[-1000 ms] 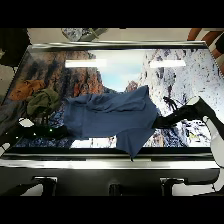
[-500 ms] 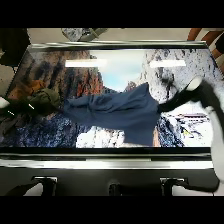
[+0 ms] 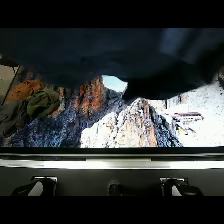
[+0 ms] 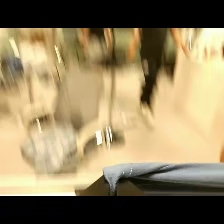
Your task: Fold the shirts.
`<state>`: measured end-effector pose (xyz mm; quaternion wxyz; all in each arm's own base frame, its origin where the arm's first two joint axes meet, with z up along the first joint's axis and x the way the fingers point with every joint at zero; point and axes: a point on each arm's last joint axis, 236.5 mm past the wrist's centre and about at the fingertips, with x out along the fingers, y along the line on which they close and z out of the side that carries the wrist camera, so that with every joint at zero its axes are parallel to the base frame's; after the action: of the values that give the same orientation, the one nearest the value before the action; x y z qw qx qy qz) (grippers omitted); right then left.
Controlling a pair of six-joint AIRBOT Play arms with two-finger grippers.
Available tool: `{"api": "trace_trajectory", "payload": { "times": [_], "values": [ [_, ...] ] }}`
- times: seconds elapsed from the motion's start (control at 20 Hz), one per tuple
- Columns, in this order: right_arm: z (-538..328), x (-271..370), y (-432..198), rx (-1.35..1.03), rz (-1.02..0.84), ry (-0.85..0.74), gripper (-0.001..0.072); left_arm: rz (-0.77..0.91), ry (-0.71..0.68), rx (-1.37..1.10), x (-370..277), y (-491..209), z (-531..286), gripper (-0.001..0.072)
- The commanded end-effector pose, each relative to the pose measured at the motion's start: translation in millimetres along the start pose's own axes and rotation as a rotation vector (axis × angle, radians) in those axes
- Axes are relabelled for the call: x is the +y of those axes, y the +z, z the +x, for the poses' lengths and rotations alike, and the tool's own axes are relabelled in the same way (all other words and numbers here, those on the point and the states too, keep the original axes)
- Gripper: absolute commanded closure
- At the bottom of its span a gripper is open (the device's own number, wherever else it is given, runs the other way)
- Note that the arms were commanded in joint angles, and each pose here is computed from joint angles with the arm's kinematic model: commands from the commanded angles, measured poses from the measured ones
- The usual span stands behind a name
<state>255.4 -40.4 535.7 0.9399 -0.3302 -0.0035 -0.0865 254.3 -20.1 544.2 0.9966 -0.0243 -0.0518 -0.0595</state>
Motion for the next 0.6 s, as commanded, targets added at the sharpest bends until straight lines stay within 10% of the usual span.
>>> {"api": "trace_trajectory", "payload": {
  "times": [0.0,0.3,0.55],
  "values": [
    [-77,-31,18,-0.067,-0.001,-0.102,0.0668,0.018,0.011,-0.113,-21,34,-47,0.0679],
    [-56,-4,-15,0.077,0.066,0.006,0.0667,-0.024,0.018,-0.008,-5,-1,-19,0.0678],
    [36,108,-146,0.609,-0.005,0.42,0.0668,-0.142,-0.026,0.54,35,-186,59,0.0679]
  ]
}}
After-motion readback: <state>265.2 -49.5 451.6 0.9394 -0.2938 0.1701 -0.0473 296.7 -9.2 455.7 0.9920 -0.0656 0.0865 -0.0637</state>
